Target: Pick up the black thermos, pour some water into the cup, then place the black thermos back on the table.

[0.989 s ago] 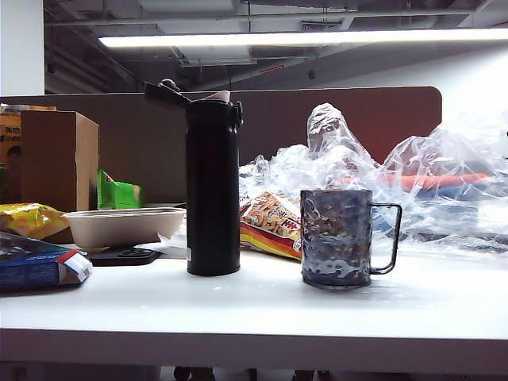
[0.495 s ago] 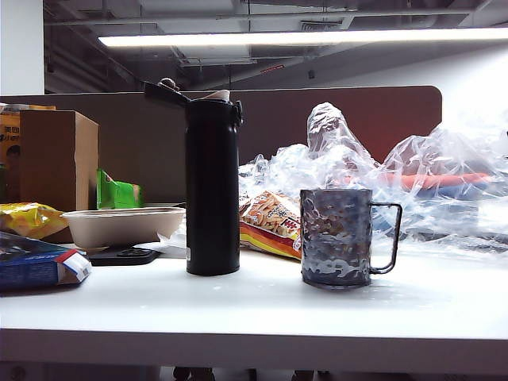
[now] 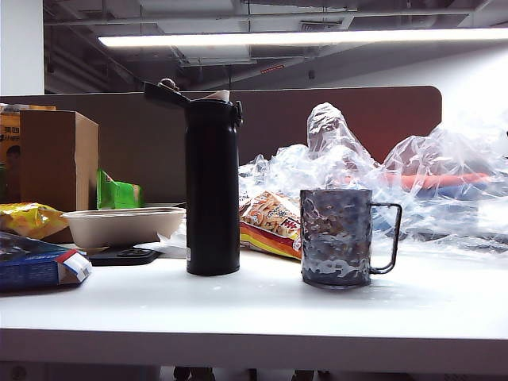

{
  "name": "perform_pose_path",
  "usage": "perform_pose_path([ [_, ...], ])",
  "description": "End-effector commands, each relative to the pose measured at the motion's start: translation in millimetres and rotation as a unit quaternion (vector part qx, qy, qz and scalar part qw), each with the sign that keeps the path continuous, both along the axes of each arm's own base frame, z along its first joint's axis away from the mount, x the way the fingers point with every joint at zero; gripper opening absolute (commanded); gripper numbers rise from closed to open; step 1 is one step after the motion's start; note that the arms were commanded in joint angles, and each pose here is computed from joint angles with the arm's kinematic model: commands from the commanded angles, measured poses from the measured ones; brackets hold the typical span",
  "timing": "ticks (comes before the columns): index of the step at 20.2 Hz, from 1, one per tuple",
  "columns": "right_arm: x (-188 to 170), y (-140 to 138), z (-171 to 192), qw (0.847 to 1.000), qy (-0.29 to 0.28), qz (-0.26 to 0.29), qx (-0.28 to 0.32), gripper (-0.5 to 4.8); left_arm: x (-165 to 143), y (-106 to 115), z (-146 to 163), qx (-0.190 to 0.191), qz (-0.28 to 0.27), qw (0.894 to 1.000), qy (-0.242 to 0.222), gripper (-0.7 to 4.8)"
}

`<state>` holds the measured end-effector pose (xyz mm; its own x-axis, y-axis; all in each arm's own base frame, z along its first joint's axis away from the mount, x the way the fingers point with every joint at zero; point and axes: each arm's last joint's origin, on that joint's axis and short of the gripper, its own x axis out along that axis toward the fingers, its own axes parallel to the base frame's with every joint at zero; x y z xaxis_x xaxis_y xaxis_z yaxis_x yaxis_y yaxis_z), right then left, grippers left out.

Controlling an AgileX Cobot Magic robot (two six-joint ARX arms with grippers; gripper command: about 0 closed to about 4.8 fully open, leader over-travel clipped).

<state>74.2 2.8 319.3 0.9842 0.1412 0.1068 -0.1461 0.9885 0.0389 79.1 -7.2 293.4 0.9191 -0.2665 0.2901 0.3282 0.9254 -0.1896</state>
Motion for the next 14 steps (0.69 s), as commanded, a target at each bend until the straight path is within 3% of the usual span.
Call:
perform_pose_path([
  [1, 16, 2, 32, 0.999, -0.007, 0.046, -0.008, 4.79, 21, -2, 24, 0.019, -0.023, 1.0, -0.008, 4.79],
  [3, 27, 4, 45, 0.997, -0.011, 0.078, -0.012, 4.79, 41, -3, 28, 0.022, -0.04, 0.999, 0.022, 4.79],
  [4, 33, 5, 49, 0.996, -0.02, 0.091, -0.014, 4.79, 53, -7, 25, 0.03, -0.078, 0.996, 0.035, 4.79],
  [6, 39, 10, 52, 0.993, -0.037, 0.112, -0.015, 4.79, 72, -19, 14, 0.042, -0.16, 0.984, 0.071, 4.79],
  [8, 45, 17, 49, 0.991, -0.018, 0.128, -0.011, 4.79, 85, -35, 3, 0.051, -0.196, 0.974, 0.106, 4.79],
  [11, 54, 31, 39, 0.99, 0.027, 0.138, -0.007, 4.79, 97, -64, -13, 0.112, -0.193, 0.967, 0.124, 4.79],
  [14, 62, 51, 31, 0.988, 0.059, 0.146, -0.011, 4.79, 107, -90, -34, 0.175, -0.192, 0.953, 0.153, 4.79],
])
